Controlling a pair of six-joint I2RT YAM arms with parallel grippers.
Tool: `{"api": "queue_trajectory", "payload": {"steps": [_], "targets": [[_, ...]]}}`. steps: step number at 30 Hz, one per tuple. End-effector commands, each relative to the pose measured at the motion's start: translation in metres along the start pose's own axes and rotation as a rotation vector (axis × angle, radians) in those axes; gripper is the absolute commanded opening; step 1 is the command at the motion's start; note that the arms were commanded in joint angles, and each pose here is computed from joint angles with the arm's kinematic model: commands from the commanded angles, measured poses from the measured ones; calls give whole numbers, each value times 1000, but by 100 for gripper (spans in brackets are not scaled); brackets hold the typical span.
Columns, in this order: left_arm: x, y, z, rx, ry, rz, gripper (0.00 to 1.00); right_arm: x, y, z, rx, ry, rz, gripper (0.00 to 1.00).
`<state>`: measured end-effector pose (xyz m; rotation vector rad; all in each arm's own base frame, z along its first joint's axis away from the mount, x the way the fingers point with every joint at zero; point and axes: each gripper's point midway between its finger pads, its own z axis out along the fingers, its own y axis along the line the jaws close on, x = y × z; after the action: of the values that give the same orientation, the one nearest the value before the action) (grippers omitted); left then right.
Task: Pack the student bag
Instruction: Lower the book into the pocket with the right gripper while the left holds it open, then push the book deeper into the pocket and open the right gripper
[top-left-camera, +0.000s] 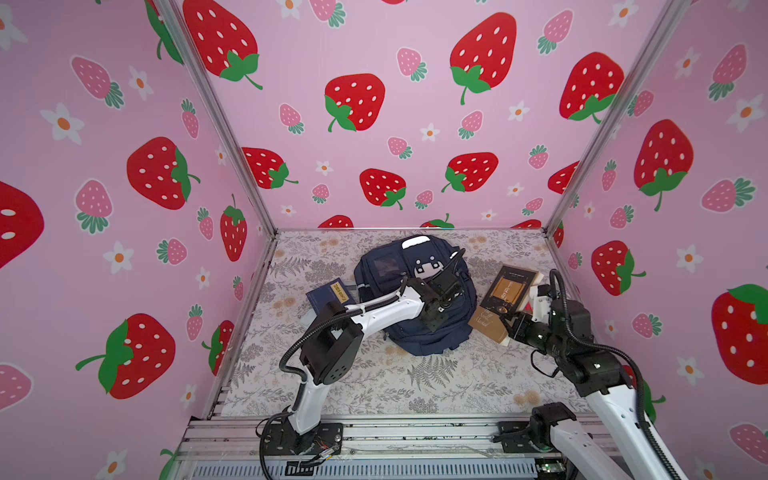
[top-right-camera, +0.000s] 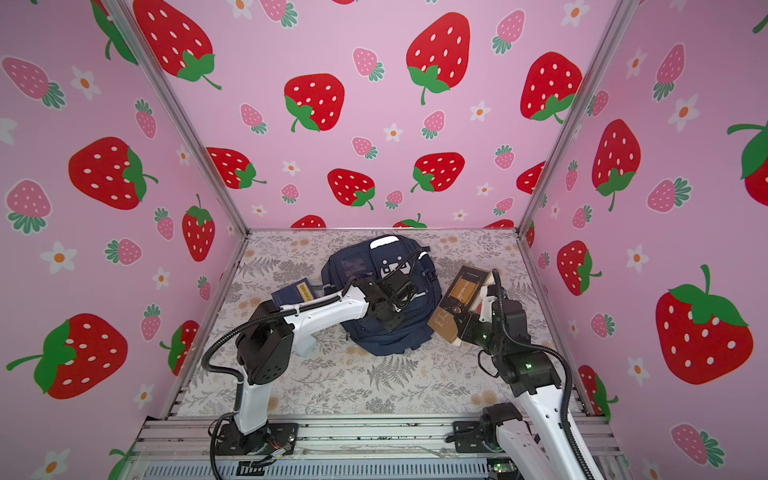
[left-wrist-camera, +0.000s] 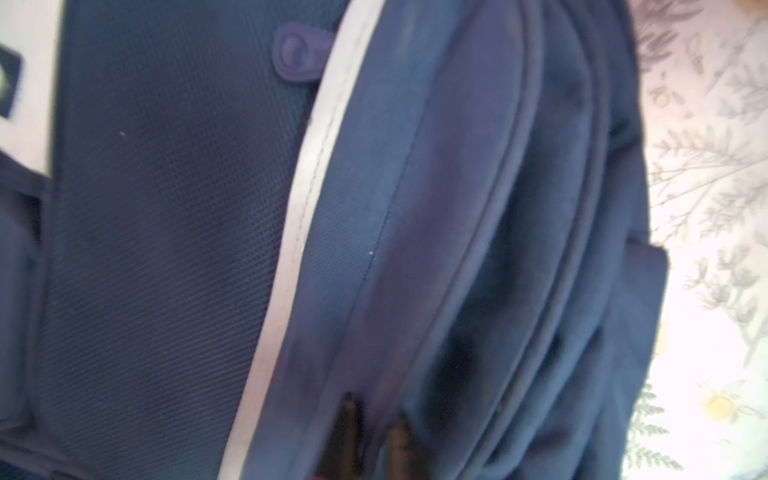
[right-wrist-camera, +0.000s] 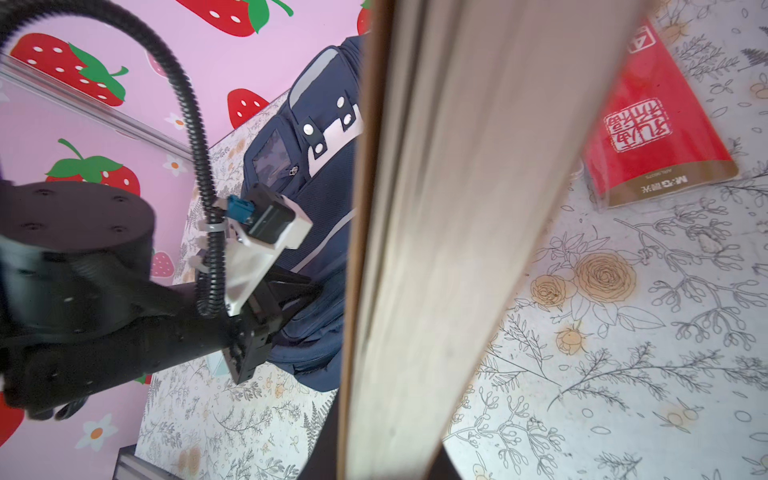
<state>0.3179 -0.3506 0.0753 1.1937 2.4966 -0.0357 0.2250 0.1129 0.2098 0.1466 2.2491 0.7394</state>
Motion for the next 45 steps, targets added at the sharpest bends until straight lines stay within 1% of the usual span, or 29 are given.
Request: {"api": "queue_trajectory", "payload": {"steps": [1,3,6,9,11,12,13,17,23,26,28,31,34,39,45], "targets": [[-20,8,-18,-27,-71,-32,0,-10,14,-17,-47,-43,-24,0],[-27,14,-32,-29,-122,-50,0,-8,17,-23,-63,-45,-19,0],[-39,26,-59,-5,-224,-120,0,0,28,-29,-132,-25,-20,0],[-55,38,-91,101,-355,-226,0,8,33,-29,-187,-12,-5,0],[-64,45,-111,199,-439,-296,0,12,33,-26,-205,-3,17,0],[-69,44,-120,275,-477,-315,0,15,35,-23,-231,6,35,0],[-73,47,-127,311,-503,-332,0,16,40,-20,-269,11,52,0],[-79,50,-137,388,-524,-350,0,22,48,-11,-366,26,126,0],[-85,44,-147,450,-557,-329,0,35,41,4,-423,22,232,0],[-88,37,-154,492,-574,-310,0,43,43,15,-496,28,301,0],[-89,35,-158,515,-584,-301,0,43,47,21,-528,16,306,0],[-89,31,-165,537,-588,-278,0,36,48,30,-529,-25,304,0],[-88,30,-168,542,-586,-265,0,26,57,39,-586,-68,309,0],[-87,23,-175,588,-589,-233,0,26,72,73,-592,-59,277,0],[-86,17,-184,650,-606,-207,0,15,94,111,-621,-91,239,0]]}}
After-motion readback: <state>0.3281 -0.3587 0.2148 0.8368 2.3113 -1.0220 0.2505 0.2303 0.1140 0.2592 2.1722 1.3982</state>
